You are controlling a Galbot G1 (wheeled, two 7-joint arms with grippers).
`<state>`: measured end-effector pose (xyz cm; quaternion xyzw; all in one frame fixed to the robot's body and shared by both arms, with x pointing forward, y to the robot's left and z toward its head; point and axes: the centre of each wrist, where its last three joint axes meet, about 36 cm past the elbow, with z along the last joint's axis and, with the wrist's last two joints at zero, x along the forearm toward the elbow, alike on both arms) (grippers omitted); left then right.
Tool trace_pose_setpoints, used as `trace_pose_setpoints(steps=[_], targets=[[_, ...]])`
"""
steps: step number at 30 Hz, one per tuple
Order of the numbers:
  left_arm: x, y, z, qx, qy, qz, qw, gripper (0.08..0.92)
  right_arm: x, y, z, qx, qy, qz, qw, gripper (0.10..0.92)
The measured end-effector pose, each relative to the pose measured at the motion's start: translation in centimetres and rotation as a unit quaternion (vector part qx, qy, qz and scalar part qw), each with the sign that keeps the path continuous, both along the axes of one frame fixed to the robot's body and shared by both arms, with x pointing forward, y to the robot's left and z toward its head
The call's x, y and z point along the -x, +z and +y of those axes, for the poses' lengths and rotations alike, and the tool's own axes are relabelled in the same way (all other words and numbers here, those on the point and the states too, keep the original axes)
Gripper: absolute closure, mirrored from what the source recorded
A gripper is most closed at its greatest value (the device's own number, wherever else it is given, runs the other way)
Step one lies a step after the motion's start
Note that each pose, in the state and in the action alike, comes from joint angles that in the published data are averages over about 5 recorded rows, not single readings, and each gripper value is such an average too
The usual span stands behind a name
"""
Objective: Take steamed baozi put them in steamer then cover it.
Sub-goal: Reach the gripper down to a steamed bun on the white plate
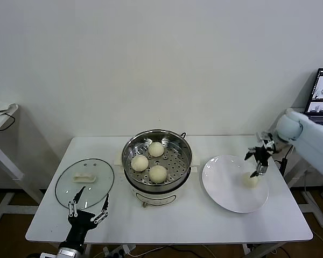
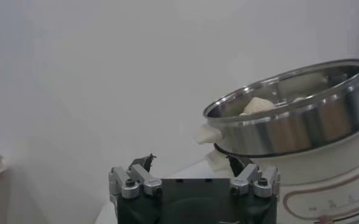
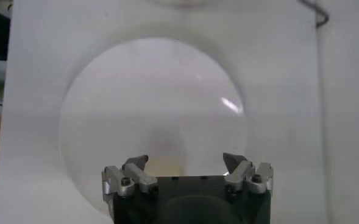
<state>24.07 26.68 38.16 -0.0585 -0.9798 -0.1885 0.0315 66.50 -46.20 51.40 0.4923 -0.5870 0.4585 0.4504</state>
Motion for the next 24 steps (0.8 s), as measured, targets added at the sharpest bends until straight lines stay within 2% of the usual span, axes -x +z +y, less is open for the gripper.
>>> trace_pose_setpoints(steps=[14,22,24], targets=[[0.1,-0.3,0.9,-0.011,0.005,0.005,1.000,0.177,0.4,-4.3,-0.7,0.011,-0.043,0.006,0.999,0.208],[0.2,-0.5,1.0,-0.011,0.006,0.007,1.000,0.177,0.4,-5.0,-0.5,0.017,-0.046,0.005,0.999,0.383],[0.1,-0.5,1.0,-0.011,0.007,0.007,1.000,0.177,0.4,-4.9,-0.5,0.017,-0.045,0.004,0.999,0.401]])
